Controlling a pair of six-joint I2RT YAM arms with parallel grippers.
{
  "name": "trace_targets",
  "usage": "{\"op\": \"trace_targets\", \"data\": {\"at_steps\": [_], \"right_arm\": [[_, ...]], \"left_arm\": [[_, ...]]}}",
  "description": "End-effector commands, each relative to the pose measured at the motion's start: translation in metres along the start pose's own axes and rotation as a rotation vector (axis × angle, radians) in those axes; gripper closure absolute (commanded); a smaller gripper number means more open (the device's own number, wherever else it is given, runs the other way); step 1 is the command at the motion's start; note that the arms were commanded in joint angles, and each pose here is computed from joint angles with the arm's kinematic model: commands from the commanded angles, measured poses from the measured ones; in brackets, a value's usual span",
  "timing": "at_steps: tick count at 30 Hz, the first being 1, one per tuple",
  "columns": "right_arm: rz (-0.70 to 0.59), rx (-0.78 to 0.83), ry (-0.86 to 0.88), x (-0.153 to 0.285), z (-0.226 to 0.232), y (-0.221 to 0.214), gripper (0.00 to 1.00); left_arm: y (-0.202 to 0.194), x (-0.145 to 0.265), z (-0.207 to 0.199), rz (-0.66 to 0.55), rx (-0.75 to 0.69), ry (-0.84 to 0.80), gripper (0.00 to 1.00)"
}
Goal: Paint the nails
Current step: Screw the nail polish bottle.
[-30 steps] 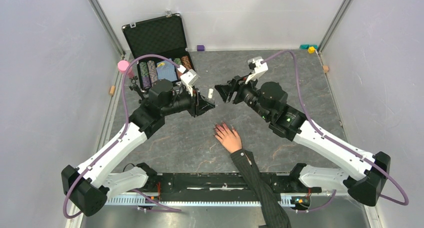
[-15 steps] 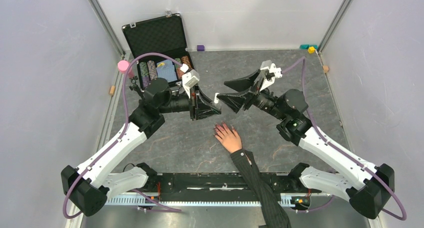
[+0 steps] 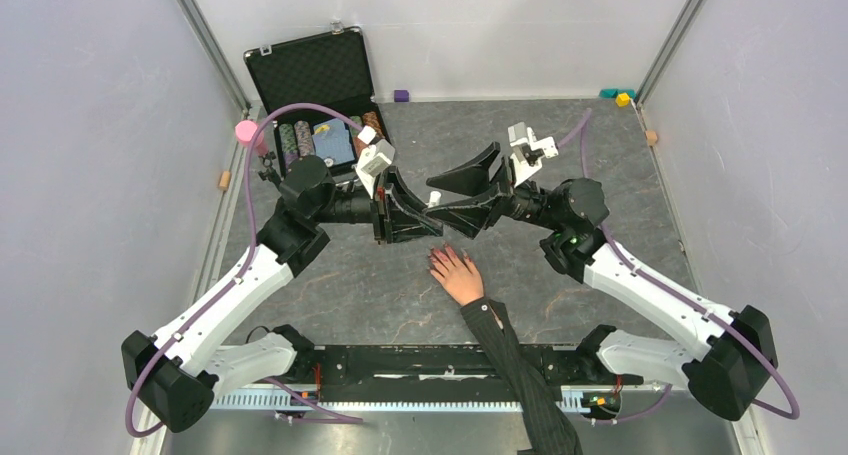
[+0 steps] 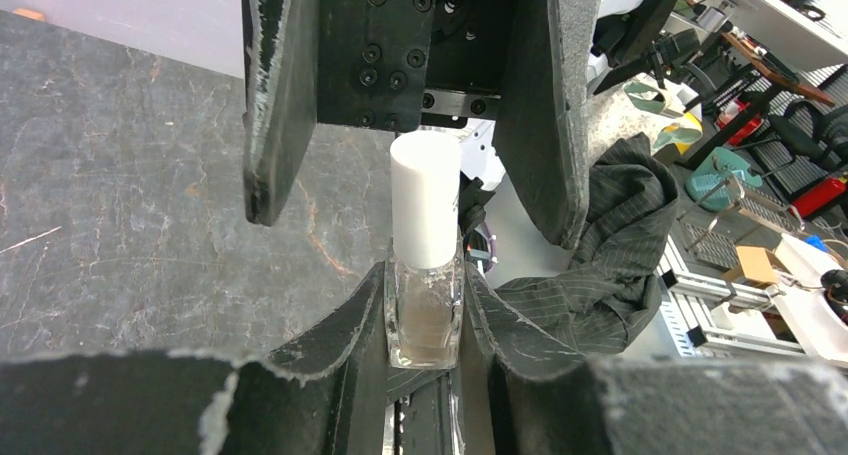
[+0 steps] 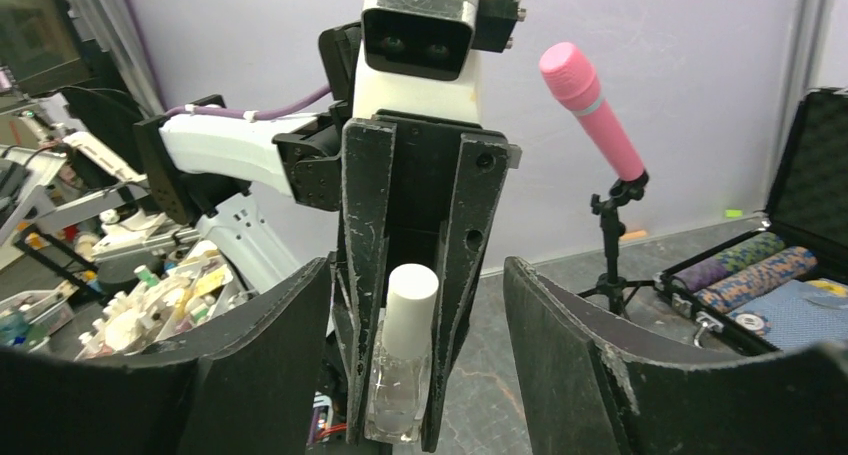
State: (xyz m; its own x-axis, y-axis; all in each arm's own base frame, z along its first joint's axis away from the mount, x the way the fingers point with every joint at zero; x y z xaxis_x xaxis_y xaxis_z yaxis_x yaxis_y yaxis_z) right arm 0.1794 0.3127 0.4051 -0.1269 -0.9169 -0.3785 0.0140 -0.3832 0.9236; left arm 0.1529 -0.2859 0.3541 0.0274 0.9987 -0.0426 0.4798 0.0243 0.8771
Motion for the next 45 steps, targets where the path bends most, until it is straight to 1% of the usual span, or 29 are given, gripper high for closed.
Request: {"op": "trace_targets", "data": {"at_steps": [1,6,8,10,14,15,20,30,34,37,42,45], "right_arm": [[-0.058,0.036,0.092,-0.005,0.016,0.026,0.34],[-0.055,0.019,0.097,-0.007,0.015,0.025,0.43],[-0.047,0.01,0.095,-0.008,0.014,0.023,0.49],[-0.038,0.001,0.093,-0.009,0.013,0.021,0.56],[-0.018,-0.005,0.083,-0.01,0.01,0.016,0.79],[-0.011,-0.007,0.08,-0.01,0.009,0.014,0.84],[0.037,-0.007,0.036,-0.008,0.001,0.003,0.99],[0.142,-0.046,-0.103,0.0,-0.023,-0.027,1.0],[0.191,-0.094,-0.193,0.002,-0.039,-0.044,1.0],[0.24,-0.129,-0.269,0.003,-0.05,-0.058,1.0],[0.31,-0.169,-0.388,-0.002,-0.059,-0.079,1.0],[0.326,-0.203,-0.45,-0.006,-0.06,-0.089,1.0]], "left_arm": [[0.012,0.002,-0.016,-0.02,-0.03,-0.047,0.98],[0.011,0.002,-0.015,-0.02,-0.027,-0.043,0.98],[0.012,0.002,-0.014,-0.022,-0.028,-0.039,0.98],[0.011,0.002,-0.013,-0.022,-0.029,-0.034,0.98],[0.012,0.003,-0.012,-0.03,-0.034,-0.015,0.98],[0.013,0.003,-0.011,-0.033,-0.04,-0.006,0.98],[0.017,0.007,-0.005,-0.062,-0.068,0.057,0.98],[0.022,0.014,0.012,-0.106,-0.107,0.192,0.98],[0.024,0.02,0.026,-0.117,-0.14,0.286,0.98],[0.023,0.026,0.039,-0.12,-0.137,0.366,0.98],[0.024,0.037,0.06,-0.139,-0.142,0.503,0.98],[0.025,0.042,0.068,-0.149,-0.147,0.556,0.98]]}}
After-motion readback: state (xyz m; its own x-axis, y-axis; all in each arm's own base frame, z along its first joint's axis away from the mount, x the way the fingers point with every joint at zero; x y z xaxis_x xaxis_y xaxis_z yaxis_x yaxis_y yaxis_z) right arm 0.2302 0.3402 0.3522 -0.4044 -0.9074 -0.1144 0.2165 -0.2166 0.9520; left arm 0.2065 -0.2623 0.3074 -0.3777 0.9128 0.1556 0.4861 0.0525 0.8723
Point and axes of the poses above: each gripper's point midway between its finger pads, its own x axis back along the fingers, its own z axis along the line the jaws close on, y = z × x, the point moved 1 cm from there along x, back along the fingers, and after that the axes turned 9 degrees about x, right-handed, at the moved point
